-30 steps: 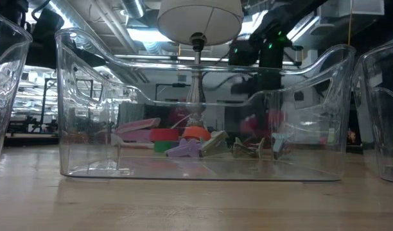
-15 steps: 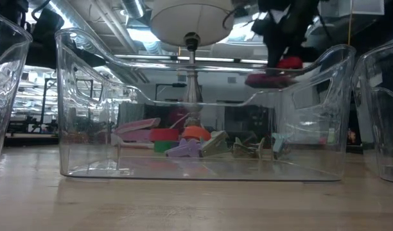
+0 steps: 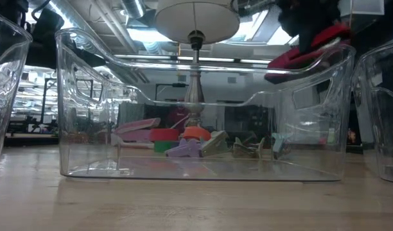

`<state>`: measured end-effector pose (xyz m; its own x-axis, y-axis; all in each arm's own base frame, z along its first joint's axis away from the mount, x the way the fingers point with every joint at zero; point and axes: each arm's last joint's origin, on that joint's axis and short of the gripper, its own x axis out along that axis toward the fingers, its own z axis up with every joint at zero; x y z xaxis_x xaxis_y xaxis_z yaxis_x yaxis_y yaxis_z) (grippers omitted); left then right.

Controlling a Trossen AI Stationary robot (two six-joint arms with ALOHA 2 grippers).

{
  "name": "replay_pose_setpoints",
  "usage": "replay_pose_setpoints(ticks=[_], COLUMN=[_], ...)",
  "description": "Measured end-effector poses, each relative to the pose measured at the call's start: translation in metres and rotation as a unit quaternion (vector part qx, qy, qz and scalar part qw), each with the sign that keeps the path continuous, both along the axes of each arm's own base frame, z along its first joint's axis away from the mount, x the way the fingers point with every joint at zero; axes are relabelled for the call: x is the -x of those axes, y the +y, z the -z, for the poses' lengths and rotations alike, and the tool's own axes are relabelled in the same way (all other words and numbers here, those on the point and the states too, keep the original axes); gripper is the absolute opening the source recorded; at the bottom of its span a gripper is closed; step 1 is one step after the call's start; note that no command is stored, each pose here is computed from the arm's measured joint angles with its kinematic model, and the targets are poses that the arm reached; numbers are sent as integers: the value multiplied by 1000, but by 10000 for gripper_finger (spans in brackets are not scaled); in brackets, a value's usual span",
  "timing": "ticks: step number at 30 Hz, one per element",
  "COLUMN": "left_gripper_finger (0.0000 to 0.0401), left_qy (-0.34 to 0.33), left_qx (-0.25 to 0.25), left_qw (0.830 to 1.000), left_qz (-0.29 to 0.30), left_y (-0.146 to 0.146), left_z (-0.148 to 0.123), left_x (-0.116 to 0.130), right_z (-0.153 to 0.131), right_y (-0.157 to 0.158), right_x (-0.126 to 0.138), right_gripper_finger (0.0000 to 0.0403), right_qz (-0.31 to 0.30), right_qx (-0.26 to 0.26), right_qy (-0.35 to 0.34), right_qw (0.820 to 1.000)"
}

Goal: Pick and place Stapler, Stapler remover, tape
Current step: Put the red stapler into the bottom right transparent bin

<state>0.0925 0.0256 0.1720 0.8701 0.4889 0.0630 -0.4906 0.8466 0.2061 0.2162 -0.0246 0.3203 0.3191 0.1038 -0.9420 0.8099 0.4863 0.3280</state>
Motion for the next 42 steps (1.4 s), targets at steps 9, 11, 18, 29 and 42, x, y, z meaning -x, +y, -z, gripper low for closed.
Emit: replay_pose_setpoints(ticks=[9,11,18,29,42], left_gripper_finger=[239,239,239,239,239], left_qy=[0,0,0,0,0], left_qx=[0,0,0,0,0], left_qw=[1000,1000,1000,1000,1000], left_qz=[0,0,0,0,0], left_y=[0,0,0,0,0], left_z=[0,0,0,0,0], left_x=[0,0,0,0,0], right_z=[-10,-11,-17,-11,38], right_y=[36,47,91,145,171], right_x=[0,-1,0,37,58], right_gripper_finger=[143,143,143,143,143], right_qz=[-59,-80,-148,-134,-184], right_qx=[-91,-118,-194,-199,-82], right_qy=[-45,-53,-64,66,122], right_qw=[993,988,968,969,972])
